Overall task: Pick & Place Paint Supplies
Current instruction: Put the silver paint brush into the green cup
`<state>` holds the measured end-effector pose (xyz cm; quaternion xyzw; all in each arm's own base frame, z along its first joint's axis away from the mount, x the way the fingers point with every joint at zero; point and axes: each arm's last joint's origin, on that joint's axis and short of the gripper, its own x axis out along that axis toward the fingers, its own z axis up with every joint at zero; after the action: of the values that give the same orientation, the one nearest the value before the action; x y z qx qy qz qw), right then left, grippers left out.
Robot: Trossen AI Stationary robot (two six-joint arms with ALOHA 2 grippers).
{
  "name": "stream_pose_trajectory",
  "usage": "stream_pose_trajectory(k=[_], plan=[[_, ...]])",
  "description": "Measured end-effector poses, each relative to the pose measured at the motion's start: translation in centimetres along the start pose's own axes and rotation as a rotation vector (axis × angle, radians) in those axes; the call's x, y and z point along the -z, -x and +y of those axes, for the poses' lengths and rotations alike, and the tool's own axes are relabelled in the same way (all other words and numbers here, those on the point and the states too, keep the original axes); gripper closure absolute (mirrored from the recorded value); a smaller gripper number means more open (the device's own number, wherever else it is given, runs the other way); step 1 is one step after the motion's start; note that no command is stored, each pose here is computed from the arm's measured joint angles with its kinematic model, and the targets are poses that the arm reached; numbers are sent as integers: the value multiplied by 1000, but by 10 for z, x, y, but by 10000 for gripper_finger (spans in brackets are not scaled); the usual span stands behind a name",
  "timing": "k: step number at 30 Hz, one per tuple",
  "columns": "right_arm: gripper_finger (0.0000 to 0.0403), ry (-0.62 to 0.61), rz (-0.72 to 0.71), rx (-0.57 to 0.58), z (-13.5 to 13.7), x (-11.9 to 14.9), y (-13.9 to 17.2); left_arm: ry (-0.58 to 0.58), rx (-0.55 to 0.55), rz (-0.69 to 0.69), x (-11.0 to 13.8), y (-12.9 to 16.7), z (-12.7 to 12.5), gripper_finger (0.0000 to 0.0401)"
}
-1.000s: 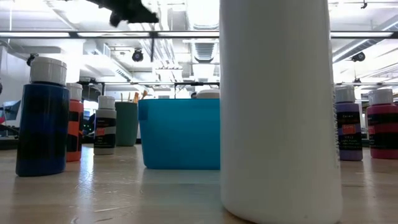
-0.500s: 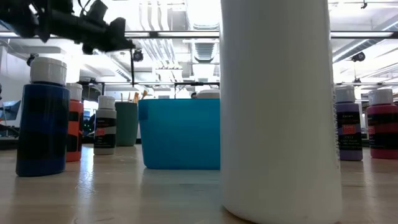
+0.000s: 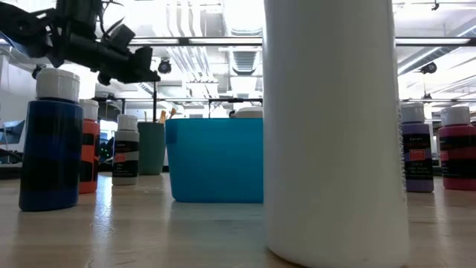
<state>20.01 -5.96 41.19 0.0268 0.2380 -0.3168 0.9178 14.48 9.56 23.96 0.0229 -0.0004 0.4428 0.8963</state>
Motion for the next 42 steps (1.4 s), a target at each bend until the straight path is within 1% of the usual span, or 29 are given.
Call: stream_pose_trajectory(k=[7,11,16,21,24,30,35,42], plan=[[226,8,19,2,1,5,-4,13,-11,64,16,-9,2,385],[213,9,28,3,2,7,-6,39,65,17,28,-7,6,385],[204,10,30,4,2,8,-6,65,61,60,47,-4,19,385],[203,8,29,6,1,7,-6,77,78,64,49,-5,27,385],[209,4,25,7,1,7,-6,74,119,65,49,-7,30,385],[224,5,17,7,1,6,-6,80,130,126,59,-12,40,385],[231,5,16,7,1,6,-6,90,148,154,63,-16,42,385],[218,3,12,6,1,6,-6,86,167,179,59,-26,41,385]])
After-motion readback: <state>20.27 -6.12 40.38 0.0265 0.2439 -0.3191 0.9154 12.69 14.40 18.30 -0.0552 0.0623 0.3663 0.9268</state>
